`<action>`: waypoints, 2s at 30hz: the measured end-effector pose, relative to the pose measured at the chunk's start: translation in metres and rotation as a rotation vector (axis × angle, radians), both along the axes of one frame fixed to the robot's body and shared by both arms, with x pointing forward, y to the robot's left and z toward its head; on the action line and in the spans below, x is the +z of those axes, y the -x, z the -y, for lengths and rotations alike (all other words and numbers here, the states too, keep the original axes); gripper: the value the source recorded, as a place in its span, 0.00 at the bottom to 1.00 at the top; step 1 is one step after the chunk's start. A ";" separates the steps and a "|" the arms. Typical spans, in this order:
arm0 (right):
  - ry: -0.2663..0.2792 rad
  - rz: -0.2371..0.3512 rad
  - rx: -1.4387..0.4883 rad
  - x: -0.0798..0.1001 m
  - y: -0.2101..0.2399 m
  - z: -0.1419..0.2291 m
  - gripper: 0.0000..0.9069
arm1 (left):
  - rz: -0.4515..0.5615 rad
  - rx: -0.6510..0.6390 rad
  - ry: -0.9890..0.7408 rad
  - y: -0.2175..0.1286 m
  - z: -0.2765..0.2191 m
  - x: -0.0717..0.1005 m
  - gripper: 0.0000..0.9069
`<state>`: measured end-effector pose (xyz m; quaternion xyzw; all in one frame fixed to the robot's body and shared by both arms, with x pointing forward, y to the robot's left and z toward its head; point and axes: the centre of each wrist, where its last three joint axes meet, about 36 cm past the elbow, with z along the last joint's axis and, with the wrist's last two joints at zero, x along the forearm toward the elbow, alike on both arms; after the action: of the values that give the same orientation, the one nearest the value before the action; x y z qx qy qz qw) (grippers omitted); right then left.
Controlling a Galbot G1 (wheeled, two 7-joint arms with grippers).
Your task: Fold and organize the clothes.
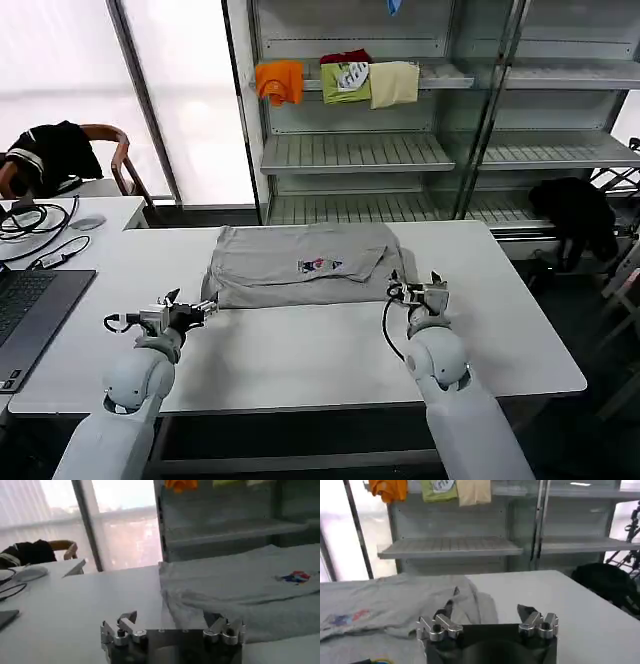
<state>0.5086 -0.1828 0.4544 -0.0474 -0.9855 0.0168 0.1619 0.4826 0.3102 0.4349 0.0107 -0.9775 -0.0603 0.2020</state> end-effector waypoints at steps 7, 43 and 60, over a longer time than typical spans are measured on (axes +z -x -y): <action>0.016 -0.022 0.007 -0.009 -0.002 -0.002 1.00 | -0.014 0.005 -0.006 0.000 -0.004 -0.004 1.00; 0.020 -0.112 0.025 -0.045 -0.002 -0.006 0.00 | -0.063 -0.001 0.023 -0.008 0.002 -0.024 0.02; 0.007 -0.130 0.029 -0.051 0.009 0.004 0.00 | -0.074 -0.007 0.019 -0.004 0.002 -0.028 0.02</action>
<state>0.4992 -0.1866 0.4034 -0.0325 -0.9735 0.0254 0.2249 0.4869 0.3083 0.4067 0.0033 -0.9698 -0.0521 0.2381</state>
